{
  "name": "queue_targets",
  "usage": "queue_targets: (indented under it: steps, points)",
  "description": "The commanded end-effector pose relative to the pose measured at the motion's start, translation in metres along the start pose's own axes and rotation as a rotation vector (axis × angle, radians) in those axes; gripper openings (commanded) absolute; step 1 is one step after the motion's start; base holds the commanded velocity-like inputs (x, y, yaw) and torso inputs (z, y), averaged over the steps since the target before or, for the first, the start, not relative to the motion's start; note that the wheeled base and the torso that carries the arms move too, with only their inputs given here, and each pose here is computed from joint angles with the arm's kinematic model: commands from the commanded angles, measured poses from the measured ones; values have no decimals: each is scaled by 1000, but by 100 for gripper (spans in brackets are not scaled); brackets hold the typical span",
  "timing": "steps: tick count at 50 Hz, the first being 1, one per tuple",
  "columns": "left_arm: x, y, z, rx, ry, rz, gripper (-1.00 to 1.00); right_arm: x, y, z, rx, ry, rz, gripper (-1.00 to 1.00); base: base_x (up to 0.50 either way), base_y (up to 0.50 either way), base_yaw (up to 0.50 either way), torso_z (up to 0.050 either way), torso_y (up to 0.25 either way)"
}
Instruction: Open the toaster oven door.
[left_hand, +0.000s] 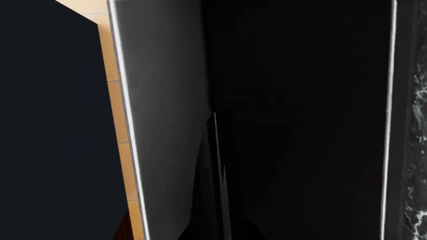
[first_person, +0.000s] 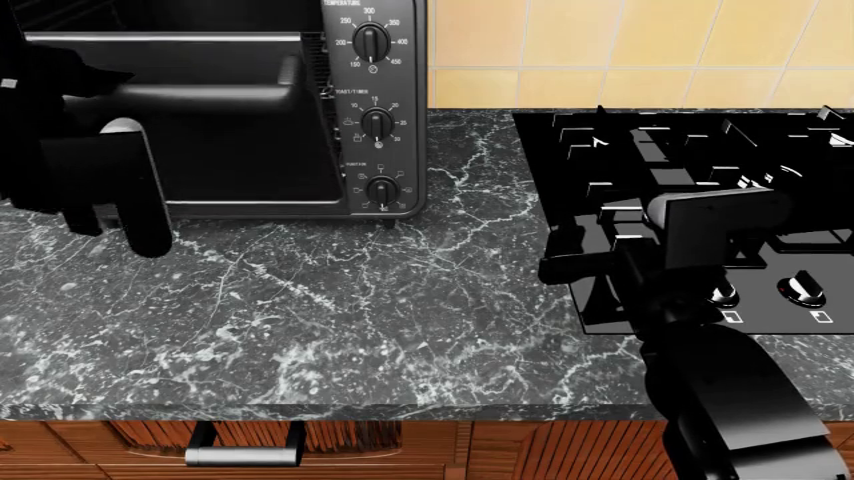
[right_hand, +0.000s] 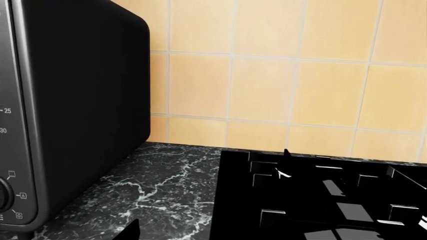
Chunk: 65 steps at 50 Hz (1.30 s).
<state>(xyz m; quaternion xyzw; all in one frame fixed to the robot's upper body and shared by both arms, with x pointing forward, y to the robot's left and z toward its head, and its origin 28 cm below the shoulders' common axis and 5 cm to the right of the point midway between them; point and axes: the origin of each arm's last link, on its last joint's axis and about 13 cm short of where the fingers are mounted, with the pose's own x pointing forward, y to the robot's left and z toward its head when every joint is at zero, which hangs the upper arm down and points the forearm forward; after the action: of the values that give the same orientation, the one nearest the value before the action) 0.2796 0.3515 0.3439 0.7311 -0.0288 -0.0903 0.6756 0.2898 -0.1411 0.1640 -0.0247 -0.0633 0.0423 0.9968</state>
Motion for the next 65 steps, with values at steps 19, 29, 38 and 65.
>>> queue_targets:
  steps: [19,29,38,65]
  points:
    - [-42,-38,18,-61,-110,-74,-100,-2,0,-1,9,-4,4,100,-1,-1,-2,0,1]
    - [-50,-47,19,-62,-108,-104,-100,-3,1,0,12,-6,4,100,0,-2,-2,0,1]
    - [-58,-55,20,-76,-106,-120,-100,-4,1,-3,15,-4,8,100,0,-2,-2,0,1]
    - [-77,-97,30,-113,-138,-213,-100,-4,2,-5,26,-3,8,100,0,0,0,0,2]
